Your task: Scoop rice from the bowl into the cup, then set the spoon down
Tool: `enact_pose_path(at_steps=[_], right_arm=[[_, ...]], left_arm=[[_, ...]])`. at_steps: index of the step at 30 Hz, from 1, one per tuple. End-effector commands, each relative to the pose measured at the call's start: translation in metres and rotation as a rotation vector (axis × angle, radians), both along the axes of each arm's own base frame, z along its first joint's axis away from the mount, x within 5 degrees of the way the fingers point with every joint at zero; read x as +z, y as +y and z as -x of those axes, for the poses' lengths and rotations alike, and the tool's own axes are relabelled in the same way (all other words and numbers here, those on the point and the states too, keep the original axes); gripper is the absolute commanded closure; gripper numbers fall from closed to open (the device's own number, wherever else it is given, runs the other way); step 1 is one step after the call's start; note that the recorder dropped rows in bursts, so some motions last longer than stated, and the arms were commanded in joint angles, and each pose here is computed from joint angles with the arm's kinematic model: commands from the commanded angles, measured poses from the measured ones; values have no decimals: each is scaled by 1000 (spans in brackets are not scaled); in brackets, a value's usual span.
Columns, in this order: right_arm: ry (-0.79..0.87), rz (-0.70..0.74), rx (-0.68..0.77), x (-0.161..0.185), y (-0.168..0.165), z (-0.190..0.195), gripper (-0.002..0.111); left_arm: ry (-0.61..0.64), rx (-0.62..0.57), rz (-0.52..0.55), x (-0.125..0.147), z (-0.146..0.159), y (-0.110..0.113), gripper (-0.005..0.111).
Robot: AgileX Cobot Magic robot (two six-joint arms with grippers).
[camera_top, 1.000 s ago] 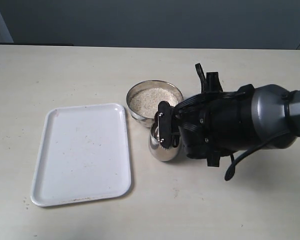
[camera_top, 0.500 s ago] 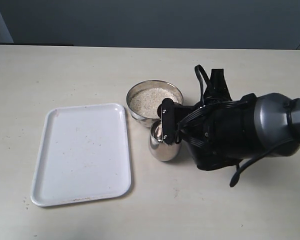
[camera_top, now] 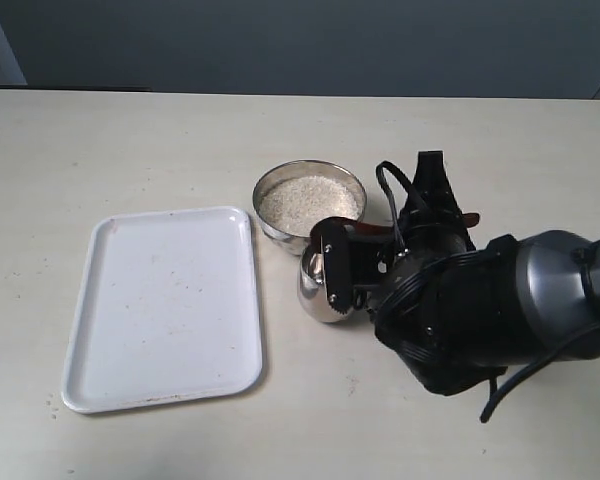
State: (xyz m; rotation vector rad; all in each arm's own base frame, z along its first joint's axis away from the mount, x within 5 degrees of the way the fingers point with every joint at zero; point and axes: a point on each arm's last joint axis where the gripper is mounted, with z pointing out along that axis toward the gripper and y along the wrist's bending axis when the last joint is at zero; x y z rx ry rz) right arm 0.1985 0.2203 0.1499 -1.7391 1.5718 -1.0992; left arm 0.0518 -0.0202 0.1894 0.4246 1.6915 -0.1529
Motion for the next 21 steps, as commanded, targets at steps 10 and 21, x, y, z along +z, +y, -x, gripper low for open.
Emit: enact_pose_path(at_steps=[10, 21], right_arm=[[-53, -40, 42, 5, 5, 3, 109], [-60, -50, 37, 6, 5, 3, 109]], left_arm=[[-16, -2, 18, 2, 0, 0, 106], [-16, -2, 18, 2, 0, 0, 106]])
